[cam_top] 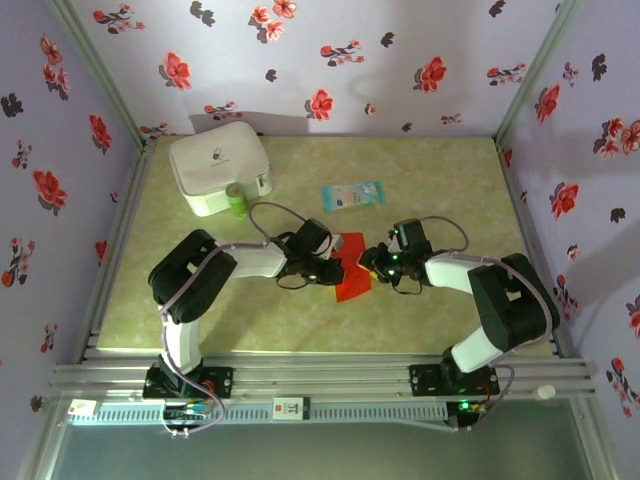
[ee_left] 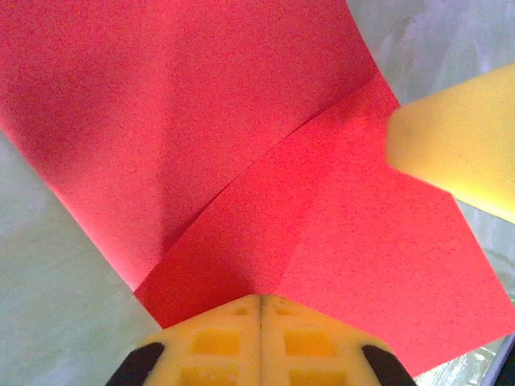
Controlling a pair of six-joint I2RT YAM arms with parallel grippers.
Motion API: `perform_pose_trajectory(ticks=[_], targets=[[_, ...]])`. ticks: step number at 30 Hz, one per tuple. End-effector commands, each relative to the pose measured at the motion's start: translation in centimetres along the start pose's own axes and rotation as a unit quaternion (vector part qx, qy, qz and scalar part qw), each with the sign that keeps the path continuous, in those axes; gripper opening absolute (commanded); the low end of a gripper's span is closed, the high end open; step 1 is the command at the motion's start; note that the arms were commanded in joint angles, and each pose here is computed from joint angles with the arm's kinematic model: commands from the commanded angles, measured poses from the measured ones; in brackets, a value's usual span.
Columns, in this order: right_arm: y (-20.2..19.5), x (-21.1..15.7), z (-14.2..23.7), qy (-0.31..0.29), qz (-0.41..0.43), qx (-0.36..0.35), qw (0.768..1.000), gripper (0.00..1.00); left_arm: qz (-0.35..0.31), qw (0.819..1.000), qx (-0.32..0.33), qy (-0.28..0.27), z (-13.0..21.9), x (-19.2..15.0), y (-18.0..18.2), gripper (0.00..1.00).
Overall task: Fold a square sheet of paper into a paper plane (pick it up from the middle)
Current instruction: Turn over the paper at the center of the table.
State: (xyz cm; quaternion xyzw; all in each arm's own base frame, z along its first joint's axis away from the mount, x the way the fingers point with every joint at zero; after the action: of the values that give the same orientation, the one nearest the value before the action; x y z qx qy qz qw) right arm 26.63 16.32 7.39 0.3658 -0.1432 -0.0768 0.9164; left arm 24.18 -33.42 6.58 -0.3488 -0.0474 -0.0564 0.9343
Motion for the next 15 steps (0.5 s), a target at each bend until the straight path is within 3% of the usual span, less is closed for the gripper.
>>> perform_pose_trajectory(ticks=[1,15], targets=[[-0.38,0.21,-0.19,-0.01,-0.005,0.011,1.0,0.3,0.007,1.0,-0.008,-0.006,0.95,0.0,-0.18,0.0],[-1.03,0.29,-0.75,-0.008,0.001,0.024,1.0,0.15,0.012,1.0,-0.017,-0.014,1.36,0.06,-0.3,0.0]])
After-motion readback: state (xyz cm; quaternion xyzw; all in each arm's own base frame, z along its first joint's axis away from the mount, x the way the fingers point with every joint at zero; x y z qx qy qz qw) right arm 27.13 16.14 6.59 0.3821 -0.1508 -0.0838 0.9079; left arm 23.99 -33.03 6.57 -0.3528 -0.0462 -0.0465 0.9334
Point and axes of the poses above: each hand's point on the last joint's axis, 136 mm out from that joint toward the fingers, its own z axis back along the fingers, its own y axis along the line the jaws close on, x = y × z, the point moved 6 cm from there along z, back along the fingers, and after that the axes turned 14 degrees about z, right-handed, at the moved point
